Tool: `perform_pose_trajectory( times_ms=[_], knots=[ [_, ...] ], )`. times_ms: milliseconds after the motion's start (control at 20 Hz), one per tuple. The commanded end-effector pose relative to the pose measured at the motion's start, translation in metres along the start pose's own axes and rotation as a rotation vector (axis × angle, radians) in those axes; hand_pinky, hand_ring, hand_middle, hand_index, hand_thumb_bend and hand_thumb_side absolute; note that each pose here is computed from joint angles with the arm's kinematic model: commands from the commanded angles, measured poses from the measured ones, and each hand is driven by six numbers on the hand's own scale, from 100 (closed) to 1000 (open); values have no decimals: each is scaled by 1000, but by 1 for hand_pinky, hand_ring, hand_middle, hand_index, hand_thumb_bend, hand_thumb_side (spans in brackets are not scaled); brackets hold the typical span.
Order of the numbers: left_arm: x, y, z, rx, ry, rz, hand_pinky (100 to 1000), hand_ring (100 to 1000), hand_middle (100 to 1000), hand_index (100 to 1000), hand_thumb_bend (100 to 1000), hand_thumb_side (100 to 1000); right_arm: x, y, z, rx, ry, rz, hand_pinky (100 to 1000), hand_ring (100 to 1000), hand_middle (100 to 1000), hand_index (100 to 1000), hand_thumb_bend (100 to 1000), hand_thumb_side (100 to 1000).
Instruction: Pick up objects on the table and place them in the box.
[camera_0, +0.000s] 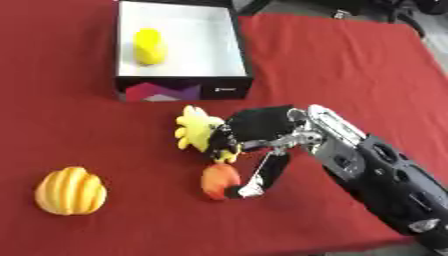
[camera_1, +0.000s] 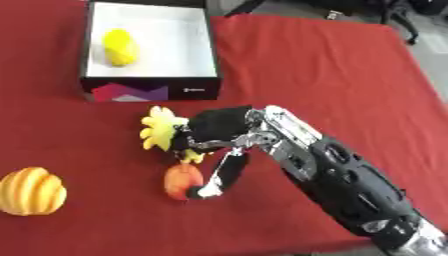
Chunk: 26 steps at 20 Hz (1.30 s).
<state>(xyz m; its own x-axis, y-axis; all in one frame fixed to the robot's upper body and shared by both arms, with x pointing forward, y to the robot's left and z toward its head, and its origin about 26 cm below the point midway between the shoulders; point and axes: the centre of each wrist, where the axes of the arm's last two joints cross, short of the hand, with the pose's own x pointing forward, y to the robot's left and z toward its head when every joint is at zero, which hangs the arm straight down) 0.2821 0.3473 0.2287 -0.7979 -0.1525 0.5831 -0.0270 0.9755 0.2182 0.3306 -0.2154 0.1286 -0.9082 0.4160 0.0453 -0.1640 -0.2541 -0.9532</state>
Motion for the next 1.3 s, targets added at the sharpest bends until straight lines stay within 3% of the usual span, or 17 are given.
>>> perform_pose_trajectory(
  times_ms=[50, 300, 550, 650, 1300],
  knots=[
    [9, 5, -7, -27, -34, -36, 845, 859, 762, 806, 100, 615, -7, 33, 3, 344, -123, 76, 611, 566, 591, 794, 426, 639],
    [9, 5, -7, -27, -41, -39, 845, 859, 762, 807, 100, 615, -6, 42, 0, 349, -102, 38, 605, 561, 587, 784, 444, 618],
    [9, 6, -6, -28, -42, -43, 845, 860, 762, 808, 100, 614, -3, 34, 1, 292, -103, 52, 605, 566, 595, 762, 417, 507],
    [9, 6, -6, -28, -42, -44, 845, 860, 763, 808, 100, 614, -1, 31, 2, 265, -98, 54, 596, 559, 592, 757, 416, 520],
    [9, 6, -5, -32, -42, -47, 844, 861, 763, 810, 100, 612, -2, 33, 3, 160, -39, 28, 521, 499, 543, 711, 254, 463]
  ],
)
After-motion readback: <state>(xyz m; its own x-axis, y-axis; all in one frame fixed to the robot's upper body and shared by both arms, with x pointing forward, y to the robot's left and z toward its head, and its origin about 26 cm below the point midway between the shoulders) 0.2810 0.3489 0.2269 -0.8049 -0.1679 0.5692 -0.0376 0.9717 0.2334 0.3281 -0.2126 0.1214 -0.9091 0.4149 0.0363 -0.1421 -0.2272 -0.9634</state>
